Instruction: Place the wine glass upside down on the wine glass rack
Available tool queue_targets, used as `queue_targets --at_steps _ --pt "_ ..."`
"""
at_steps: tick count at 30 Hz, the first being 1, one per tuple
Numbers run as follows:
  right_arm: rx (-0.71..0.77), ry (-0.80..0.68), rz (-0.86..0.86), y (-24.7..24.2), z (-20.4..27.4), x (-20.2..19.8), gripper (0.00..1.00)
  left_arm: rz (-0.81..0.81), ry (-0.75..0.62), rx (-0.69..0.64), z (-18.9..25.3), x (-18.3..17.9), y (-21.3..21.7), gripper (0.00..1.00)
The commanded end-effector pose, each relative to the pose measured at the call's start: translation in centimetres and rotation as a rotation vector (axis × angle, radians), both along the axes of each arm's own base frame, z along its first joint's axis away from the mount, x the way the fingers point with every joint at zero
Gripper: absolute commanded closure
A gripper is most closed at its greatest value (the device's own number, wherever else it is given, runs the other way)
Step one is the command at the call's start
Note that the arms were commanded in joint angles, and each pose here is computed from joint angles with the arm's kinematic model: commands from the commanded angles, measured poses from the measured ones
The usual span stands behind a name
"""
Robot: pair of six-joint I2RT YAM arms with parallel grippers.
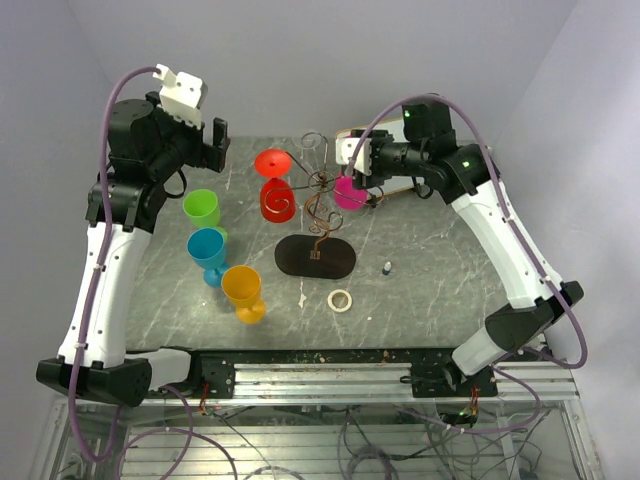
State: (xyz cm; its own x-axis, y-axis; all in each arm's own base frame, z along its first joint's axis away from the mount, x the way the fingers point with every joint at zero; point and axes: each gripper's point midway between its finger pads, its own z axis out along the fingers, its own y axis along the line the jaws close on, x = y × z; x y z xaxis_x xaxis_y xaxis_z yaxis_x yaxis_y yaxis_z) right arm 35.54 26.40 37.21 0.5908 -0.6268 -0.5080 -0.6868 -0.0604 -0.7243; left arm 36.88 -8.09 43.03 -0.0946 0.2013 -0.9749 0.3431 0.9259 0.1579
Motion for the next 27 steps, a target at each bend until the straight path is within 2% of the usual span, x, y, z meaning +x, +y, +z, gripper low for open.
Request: queue_targets --at_steps 1,5,9,12,16,21,27 --pt "0.157 0.015 -0.05 -0.7 4.2 -1.4 0.47 0.03 0.073 0.097 -2.8 -0.5 1.4 0.01" --pt "0.245 0.044 -0.185 -2.0 5.7 -0.8 0.43 0.084 0.152 0.132 -5.7 -0.8 3.3 0.01" --pt "0.377 0.045 -0.375 -4.2 7.8 0.0 0.4 0.163 0.235 0.086 -8.2 -0.6 6.0 0.01" --pt "0.47 0.033 -0.528 -6.5 8.9 0.7 0.27 0.199 0.3 0.024 -10.4 -0.3 7.9 0.01" --pt "0.598 0.033 -0.699 -10.8 10.5 1.6 0.15 0.217 0.398 0.017 -13.8 0.1 8.9 0.01" --pt "0.673 0.081 -0.738 -14.0 11.4 0.9 0.12 0.2 0.526 0.036 -17.9 1.0 9.2 0.01" --pt "0.674 0.113 -0.742 -14.7 10.8 0.6 0.12 0.204 0.642 0.093 -22.2 2.4 10.3 0.1"
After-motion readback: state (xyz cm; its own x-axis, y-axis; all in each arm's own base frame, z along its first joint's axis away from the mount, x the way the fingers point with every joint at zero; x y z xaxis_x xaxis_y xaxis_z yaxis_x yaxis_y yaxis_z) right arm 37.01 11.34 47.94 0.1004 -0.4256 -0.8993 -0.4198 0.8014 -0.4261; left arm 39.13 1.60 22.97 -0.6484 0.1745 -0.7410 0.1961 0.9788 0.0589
